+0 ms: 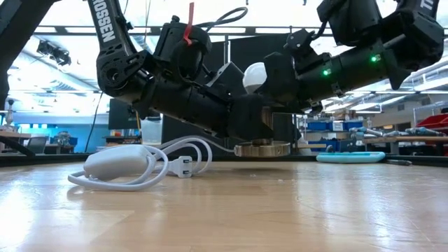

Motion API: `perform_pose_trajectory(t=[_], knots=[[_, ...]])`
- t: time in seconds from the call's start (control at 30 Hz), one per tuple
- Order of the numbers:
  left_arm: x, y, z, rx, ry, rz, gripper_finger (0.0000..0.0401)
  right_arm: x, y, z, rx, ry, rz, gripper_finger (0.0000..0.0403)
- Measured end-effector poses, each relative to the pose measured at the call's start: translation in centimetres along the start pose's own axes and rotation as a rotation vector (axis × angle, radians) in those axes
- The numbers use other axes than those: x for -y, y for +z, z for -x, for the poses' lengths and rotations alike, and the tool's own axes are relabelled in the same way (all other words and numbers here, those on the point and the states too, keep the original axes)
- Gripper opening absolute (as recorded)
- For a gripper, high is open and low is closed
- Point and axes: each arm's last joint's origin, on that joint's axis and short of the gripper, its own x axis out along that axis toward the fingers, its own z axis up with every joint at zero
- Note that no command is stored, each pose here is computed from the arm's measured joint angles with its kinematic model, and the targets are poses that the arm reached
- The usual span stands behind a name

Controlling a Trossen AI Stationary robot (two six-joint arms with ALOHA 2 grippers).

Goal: Screw lightbulb
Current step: Remove the lightbulb from the socket

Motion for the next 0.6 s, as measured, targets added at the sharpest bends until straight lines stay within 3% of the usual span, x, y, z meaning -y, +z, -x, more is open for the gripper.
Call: perform_pose_trajectory(t=[0.3,0.6], knots=[[0.07,-0.01,0.01,-0.001,-0.015,-0.021,0.0195,-0.04,-0.06,0.02,-0.008,0.024,0.017,0.0178],[0.15,-0.04,0.02,-0.004,-0.039,-0.029,0.0195,-0.08,-0.11,0.04,-0.013,0.040,0.021,0.0177]])
